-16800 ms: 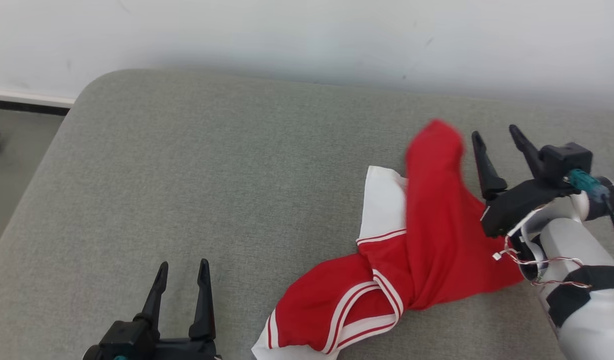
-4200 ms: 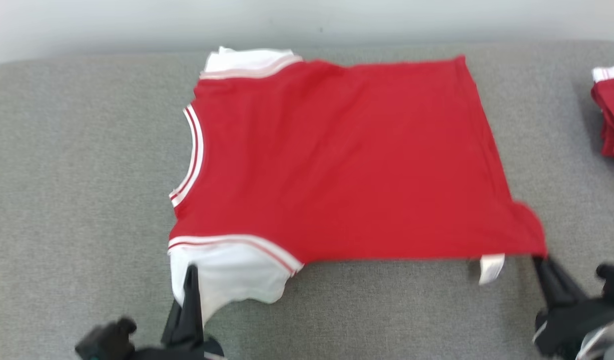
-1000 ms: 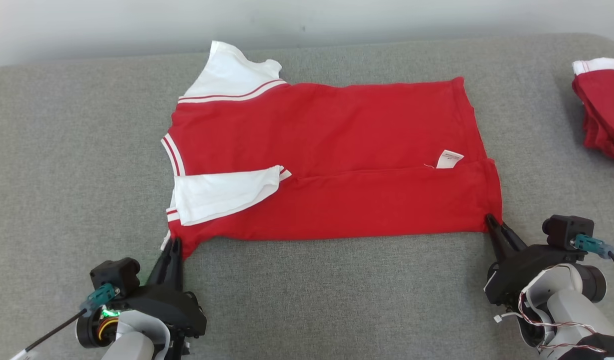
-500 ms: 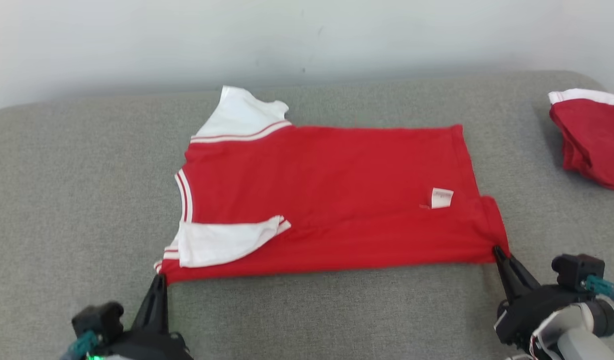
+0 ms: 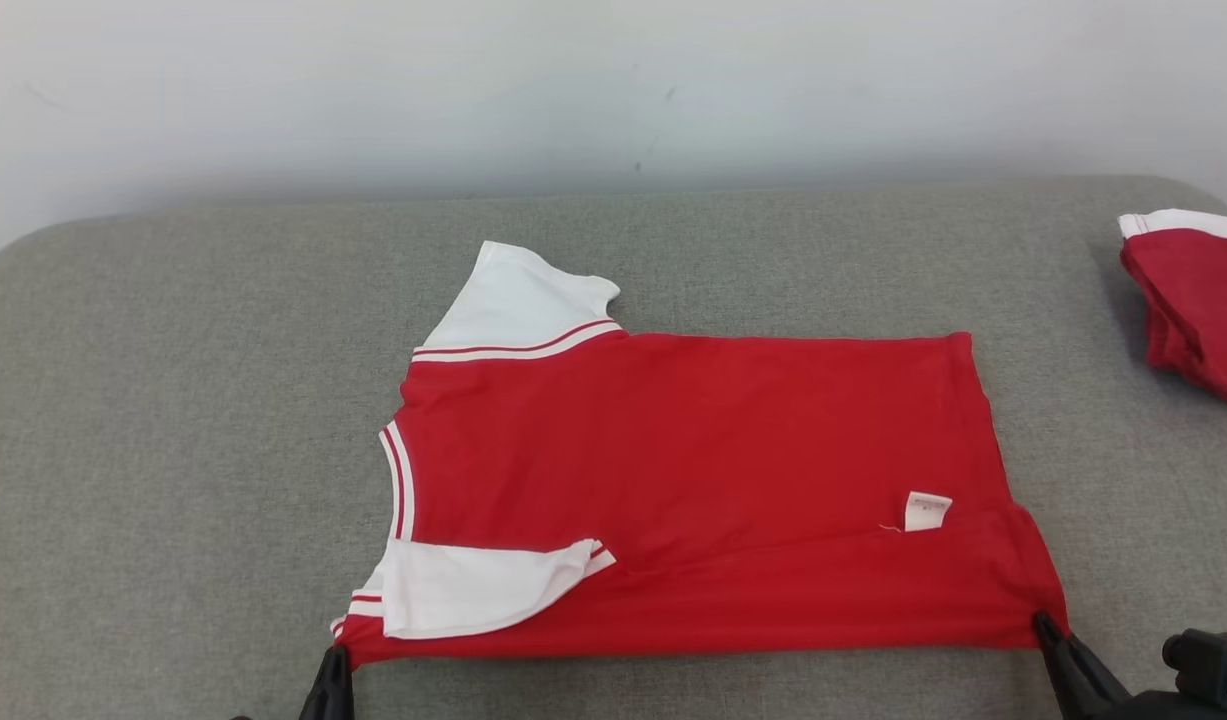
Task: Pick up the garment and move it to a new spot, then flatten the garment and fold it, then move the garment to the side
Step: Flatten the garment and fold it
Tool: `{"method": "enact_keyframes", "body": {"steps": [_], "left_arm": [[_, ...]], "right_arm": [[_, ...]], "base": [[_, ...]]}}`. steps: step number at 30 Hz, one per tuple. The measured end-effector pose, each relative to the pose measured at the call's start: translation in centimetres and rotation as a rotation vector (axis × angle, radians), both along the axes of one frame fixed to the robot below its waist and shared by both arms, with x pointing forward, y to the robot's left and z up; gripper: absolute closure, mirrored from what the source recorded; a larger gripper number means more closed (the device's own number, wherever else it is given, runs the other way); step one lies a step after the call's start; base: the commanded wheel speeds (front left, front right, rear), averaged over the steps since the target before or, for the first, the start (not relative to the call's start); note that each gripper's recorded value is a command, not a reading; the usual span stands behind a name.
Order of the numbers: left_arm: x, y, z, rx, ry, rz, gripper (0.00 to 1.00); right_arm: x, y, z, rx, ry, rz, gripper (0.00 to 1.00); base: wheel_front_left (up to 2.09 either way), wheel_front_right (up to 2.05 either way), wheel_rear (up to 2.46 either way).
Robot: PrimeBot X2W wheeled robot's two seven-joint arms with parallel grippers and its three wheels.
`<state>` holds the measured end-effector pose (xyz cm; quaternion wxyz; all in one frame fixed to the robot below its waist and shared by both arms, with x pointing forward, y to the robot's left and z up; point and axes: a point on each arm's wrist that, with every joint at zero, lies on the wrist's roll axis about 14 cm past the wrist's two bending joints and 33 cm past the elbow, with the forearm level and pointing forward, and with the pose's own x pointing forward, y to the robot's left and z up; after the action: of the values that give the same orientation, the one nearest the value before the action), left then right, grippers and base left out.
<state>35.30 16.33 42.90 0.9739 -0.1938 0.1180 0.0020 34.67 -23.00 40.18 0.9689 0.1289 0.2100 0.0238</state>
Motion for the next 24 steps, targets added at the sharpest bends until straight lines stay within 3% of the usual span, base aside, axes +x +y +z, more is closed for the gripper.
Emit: {"method": "enact_keyframes", "body": {"steps": [1,2,3,4,5,13,24], "left_arm": [[-0.2,0.0,-0.1,-0.003,0.004,0.003,1.0],[-0.2,0.0,-0.1,-0.005,0.005,0.005,1.0],[-0.3,0.0,-0.1,-0.004,0.006,0.007,0.66],[-0.3,0.0,-0.1,0.0,0.005,0.008,0.11],[-0.2,-0.1,0.0,-0.006,0.001,0.014,0.0],[0.8,0.9,2.3,0.029,-0.092,0.039,0.0],[3.2,0.9,8.9,0.178,-0.334,0.006,0.0]], "right_arm": [[-0.2,0.1,-0.1,0.012,0.008,-0.007,1.0],[-0.4,0.3,-0.1,0.017,0.011,-0.009,0.67],[-0.5,0.4,-0.1,0.006,0.011,-0.002,0.19],[-0.4,0.5,0.1,0.0,0.004,-0.001,0.0],[-0.2,0.5,0.5,0.005,-0.008,-0.008,0.0],[1.2,0.8,4.7,-0.026,-0.173,-0.033,0.0],[2.5,1.6,10.6,-0.047,-0.449,-0.053,0.0]], "base": [[0.0,0.0,0.0],[0.0,0.0,0.0],[0.0,0.0,0.0],[0.0,0.0,0.0],[0.0,0.0,0.0],[0.0,0.0,0.0],[0.0,0.0,0.0]]}}
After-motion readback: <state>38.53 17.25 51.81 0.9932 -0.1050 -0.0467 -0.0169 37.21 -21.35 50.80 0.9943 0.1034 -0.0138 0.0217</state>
